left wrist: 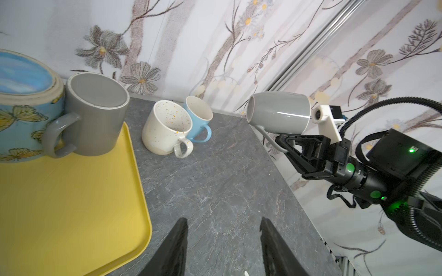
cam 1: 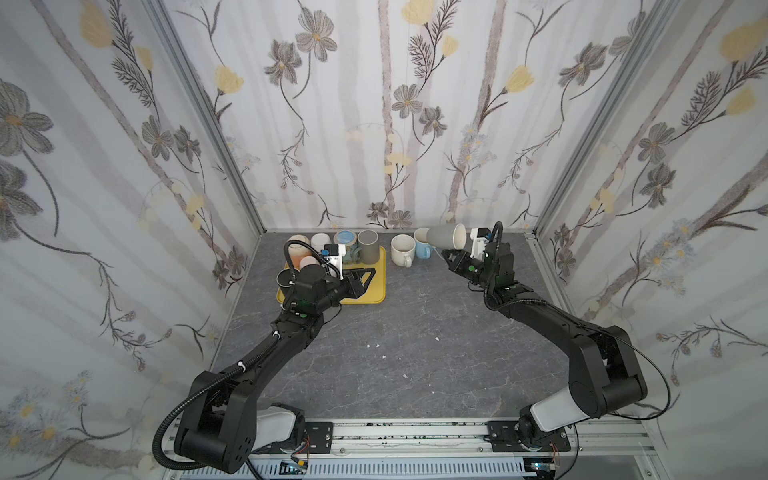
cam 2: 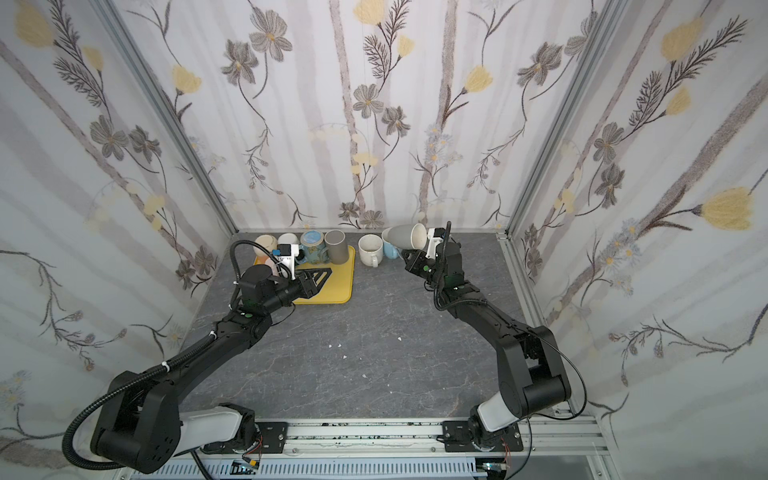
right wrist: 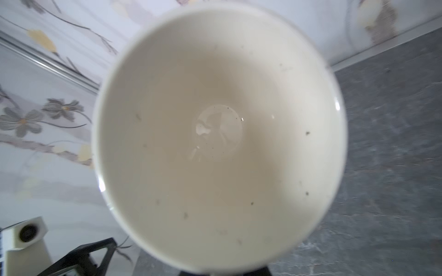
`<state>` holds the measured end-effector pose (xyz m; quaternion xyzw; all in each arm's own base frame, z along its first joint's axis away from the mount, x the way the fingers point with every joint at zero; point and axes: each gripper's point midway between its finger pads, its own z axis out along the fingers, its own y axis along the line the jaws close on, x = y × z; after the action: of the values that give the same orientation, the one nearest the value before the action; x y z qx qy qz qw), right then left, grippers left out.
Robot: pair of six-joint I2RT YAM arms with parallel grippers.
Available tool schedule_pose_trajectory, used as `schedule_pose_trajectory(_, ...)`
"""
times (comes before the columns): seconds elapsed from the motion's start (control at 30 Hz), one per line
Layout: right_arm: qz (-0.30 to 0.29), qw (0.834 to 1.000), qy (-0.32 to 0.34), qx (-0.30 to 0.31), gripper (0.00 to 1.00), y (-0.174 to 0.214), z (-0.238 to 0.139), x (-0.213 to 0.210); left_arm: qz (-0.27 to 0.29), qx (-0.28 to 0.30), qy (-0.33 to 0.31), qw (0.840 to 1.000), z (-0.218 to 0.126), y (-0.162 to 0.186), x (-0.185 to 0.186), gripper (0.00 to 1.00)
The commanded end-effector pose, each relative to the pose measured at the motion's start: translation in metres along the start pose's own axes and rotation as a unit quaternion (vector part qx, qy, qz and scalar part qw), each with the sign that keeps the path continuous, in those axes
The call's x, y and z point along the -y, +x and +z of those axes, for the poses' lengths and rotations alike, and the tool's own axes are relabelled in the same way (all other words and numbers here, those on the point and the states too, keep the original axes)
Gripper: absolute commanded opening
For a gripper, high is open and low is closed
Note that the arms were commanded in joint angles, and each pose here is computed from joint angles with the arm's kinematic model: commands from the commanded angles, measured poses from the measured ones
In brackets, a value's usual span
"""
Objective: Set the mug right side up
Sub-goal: 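Turn the grey mug upright with the right gripper while the left releases it, then set the grey mug upright beside the light blue mug with the right gripper, then lower the left gripper onto the upside-down black mug on the tray and grasp it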
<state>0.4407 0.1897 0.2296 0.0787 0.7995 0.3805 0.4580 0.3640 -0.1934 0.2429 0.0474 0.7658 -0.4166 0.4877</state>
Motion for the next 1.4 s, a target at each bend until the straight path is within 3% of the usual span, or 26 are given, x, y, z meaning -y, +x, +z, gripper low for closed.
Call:
schedule_pose_trajectory(0.0, -0.088, 0.989, 0.11, 0.042, 0.0, -0.026, -0.006, 0.035, 0.011, -0.004, -0.039, 0.999, 0.002, 0.0, -0.014, 0.48)
schedule_pose_trajectory(0.23, -0.14, 0.961, 0.24, -0.008, 0.0, -0.034, 0.024, 0.097, -0.002, -0.026, -0.136, 0.99, 0.002, 0.008, -0.052, 0.48)
schedule_pose_trajectory(0.4, -0.152, 0.942, 0.293, -0.054, 0.0, -0.033, 0.054, 0.127, -0.001, -0.048, -0.206, 0.977, -0.002, 0.017, -0.078, 0.48)
schedule_pose_trajectory(0.63, -0.167, 0.934, 0.296, -0.109, 0.0, -0.025, 0.096, 0.144, 0.001, -0.061, -0.217, 0.974, 0.0, 0.024, -0.087, 0.48)
schedule_pose_trajectory(1.13, -0.176, 0.923, 0.281, -0.193, 0.0, 0.001, 0.13, 0.158, -0.002, -0.08, -0.222, 0.972, 0.007, 0.037, -0.098, 0.49)
schedule_pose_trajectory(1.37, -0.181, 0.925, 0.272, -0.195, 0.13, 0.001, 0.134, 0.153, 0.001, -0.082, -0.228, 0.97, 0.004, 0.039, -0.099, 0.5)
